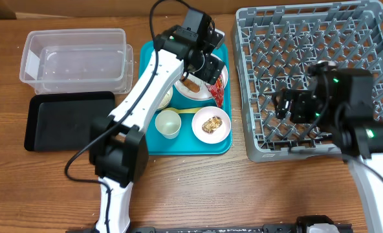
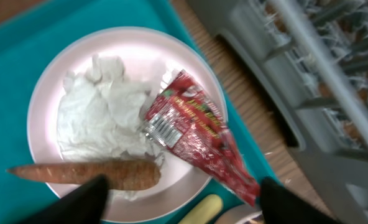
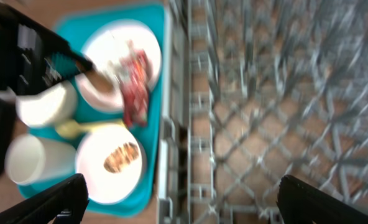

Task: Sort waste into correct bins and load items into the dishwasher
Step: 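Reach the left gripper to the plate and grasp the orange carrot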

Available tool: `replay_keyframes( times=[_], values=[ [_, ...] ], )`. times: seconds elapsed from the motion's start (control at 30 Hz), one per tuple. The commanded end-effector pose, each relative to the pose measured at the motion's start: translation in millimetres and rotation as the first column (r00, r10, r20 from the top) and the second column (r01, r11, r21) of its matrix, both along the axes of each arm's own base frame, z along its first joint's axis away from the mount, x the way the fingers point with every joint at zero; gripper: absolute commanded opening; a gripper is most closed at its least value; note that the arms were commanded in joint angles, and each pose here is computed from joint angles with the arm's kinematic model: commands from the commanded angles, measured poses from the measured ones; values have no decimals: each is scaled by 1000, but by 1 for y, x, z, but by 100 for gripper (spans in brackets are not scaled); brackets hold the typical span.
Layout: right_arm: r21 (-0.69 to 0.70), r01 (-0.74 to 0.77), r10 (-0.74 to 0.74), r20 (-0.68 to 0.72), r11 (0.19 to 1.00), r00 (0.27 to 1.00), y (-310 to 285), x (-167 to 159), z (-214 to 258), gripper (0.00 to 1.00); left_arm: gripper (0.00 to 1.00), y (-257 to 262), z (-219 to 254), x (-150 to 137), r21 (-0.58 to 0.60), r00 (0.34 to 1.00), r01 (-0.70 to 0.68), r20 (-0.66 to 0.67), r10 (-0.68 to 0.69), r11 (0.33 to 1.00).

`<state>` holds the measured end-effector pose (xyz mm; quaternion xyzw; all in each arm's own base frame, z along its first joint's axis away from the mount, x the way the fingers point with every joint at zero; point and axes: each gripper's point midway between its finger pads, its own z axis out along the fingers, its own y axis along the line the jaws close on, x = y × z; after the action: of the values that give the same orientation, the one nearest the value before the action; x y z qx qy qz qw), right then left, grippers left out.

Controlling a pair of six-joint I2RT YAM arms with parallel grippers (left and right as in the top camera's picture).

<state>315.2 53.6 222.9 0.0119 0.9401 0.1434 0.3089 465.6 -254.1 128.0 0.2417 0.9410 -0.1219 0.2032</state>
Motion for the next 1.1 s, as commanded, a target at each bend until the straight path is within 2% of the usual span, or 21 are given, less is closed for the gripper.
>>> replay_keyframes(
  times=[0.0,0.03,0.13,0.17,0.27,0.4,0.5,0.63,0.97,1.03,1.07],
  values=[
    [5,-3,4,-63,1000,998,1,8,-15,100,68,23,-2,20,-10,961,-277,-22,277,961],
    [4,-4,4,-89,1000,996,1,10,-23,100,65,35,-2,25,-10,922,-388,-25,387,922],
    [3,-4,4,-118,1000,993,1,13,-32,99,58,50,-1,34,-25,839,-544,-29,544,838],
    [3,-4,4,-126,1000,992,1,13,-34,96,56,54,-4,35,-24,811,-584,-30,584,811],
    [3,-3,4,-128,1000,992,1,13,-35,92,50,60,-15,37,-15,742,-670,-48,669,742],
    [3,-3,3,-128,1000,992,1,13,-35,90,44,60,-43,36,18,696,-713,-92,712,700],
    [2,-3,3,-129,1000,992,1,13,-35,90,44,59,-69,33,52,676,-726,-131,726,685],
    [2,-3,3,-128,1000,992,1,13,-35,89,35,55,-93,25,91,671,-716,-186,718,693],
    [2,-3,3,-128,1000,992,1,13,-35,89,34,56,-122,24,131,662,-713,-195,723,688],
    [2,-3,3,-128,1000,992,1,13,-35,89,28,57,-127,23,141,660,-712,-199,724,688],
    [2,-3,3,-127,1000,992,1,13,-35,89,16,59,-128,24,142,659,-713,-200,725,687]
  ],
)
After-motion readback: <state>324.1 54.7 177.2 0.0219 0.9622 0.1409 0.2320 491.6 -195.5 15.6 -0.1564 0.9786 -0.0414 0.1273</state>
